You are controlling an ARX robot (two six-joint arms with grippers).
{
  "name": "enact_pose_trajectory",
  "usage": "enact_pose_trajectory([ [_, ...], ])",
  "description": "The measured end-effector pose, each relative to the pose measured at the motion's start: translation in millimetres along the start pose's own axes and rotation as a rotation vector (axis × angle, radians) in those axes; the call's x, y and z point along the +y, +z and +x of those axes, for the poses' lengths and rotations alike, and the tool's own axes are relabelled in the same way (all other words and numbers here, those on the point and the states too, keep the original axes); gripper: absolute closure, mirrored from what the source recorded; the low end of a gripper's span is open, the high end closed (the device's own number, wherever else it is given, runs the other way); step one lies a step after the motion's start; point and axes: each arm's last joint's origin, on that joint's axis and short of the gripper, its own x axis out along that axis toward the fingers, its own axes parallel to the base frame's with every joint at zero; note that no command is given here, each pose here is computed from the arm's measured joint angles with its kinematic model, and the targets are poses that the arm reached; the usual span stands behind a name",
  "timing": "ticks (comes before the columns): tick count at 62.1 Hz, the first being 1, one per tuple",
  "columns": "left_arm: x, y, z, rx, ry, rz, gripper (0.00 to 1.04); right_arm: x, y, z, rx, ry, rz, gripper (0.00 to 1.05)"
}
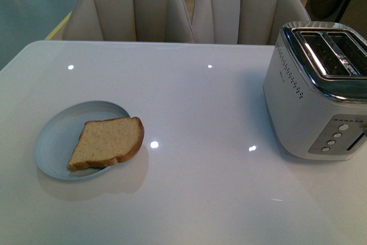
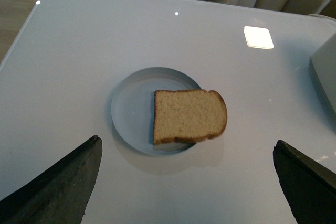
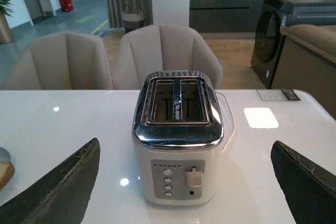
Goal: Left arm holds plate, right arm toasts bread
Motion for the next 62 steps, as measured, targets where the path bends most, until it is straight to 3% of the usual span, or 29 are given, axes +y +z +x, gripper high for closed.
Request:
enact_pose_trajectory([
  [6, 20, 7, 52, 0.067, 0.055, -0.037, 0.07, 0, 0, 0, 0.0, 0.0, 0.0, 0.09],
  [17, 45, -8, 99, 0.214, 0.103, -0.119, 0.07, 0, 0, 0, 0.0, 0.0, 0.0, 0.09],
  [43, 70, -35, 163, 0.404, 0.095, -0.201, 0.07, 0, 0, 0, 0.0, 0.0, 0.0, 0.09],
  [62, 81, -48, 198, 0.459, 0.105, -0.235, 0.07, 0, 0, 0, 0.0, 0.0, 0.0, 0.09],
])
